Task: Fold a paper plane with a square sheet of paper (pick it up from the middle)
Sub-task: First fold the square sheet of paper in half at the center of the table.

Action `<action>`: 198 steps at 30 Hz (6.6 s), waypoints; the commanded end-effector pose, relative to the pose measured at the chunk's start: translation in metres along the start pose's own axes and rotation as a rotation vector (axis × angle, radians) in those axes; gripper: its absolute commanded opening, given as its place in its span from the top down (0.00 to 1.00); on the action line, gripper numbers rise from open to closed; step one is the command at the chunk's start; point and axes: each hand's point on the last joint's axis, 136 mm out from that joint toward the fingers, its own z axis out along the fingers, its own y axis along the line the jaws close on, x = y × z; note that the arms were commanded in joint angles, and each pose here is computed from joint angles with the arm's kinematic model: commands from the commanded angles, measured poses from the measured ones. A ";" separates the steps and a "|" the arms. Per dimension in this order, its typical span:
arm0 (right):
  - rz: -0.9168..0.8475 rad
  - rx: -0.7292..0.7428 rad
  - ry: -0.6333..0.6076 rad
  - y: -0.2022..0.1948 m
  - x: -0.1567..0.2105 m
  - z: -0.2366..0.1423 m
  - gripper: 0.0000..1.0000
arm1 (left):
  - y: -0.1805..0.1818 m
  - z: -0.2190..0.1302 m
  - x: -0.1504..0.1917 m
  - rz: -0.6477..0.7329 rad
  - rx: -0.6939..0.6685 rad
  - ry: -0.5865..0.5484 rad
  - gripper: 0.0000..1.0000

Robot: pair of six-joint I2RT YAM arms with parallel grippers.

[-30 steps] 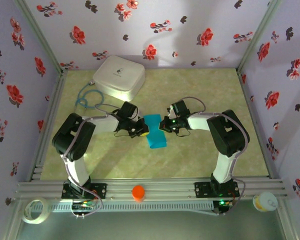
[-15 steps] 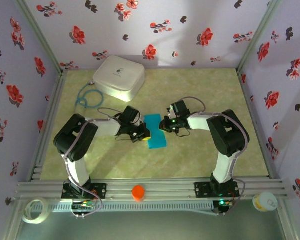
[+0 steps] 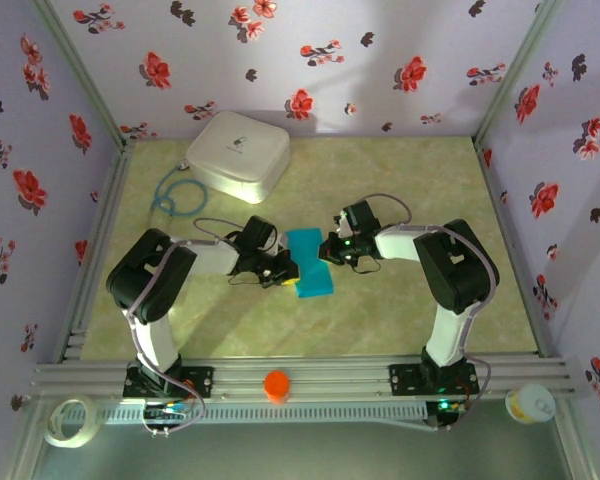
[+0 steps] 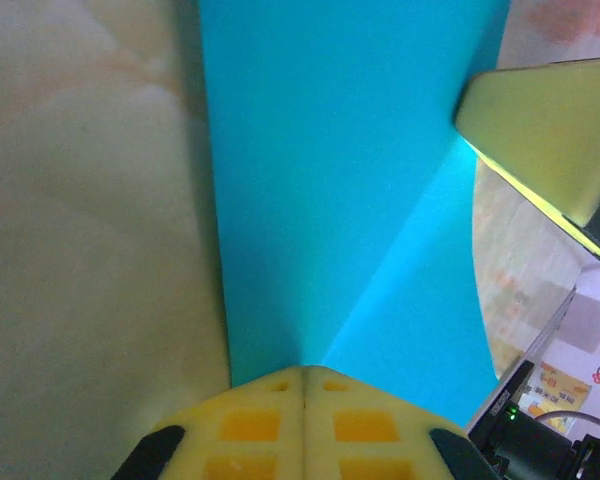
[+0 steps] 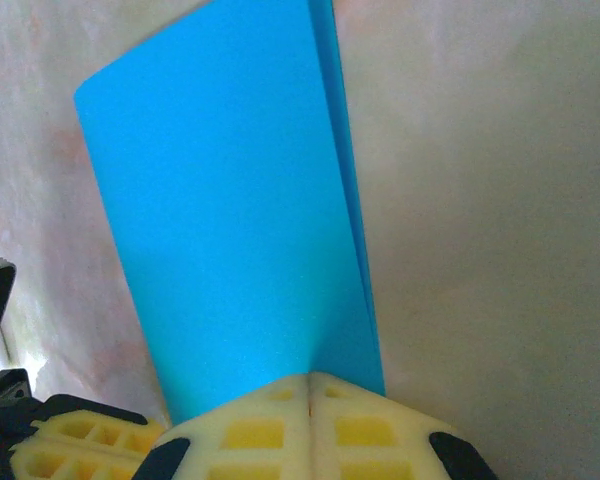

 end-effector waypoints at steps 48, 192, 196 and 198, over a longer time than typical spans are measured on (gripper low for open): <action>0.144 0.279 0.143 -0.083 0.058 0.004 1.00 | 0.033 0.012 0.064 0.066 -0.111 0.156 1.00; 0.248 0.083 0.029 -0.024 0.093 -0.074 0.57 | -0.029 0.002 -0.110 0.038 0.020 -0.046 0.93; 0.248 0.052 0.045 -0.018 0.095 -0.070 0.57 | -0.010 0.009 -0.106 0.013 -0.014 -0.036 0.93; 0.251 0.025 0.053 -0.013 0.095 -0.067 0.56 | -0.002 0.012 -0.103 0.001 -0.027 -0.028 0.93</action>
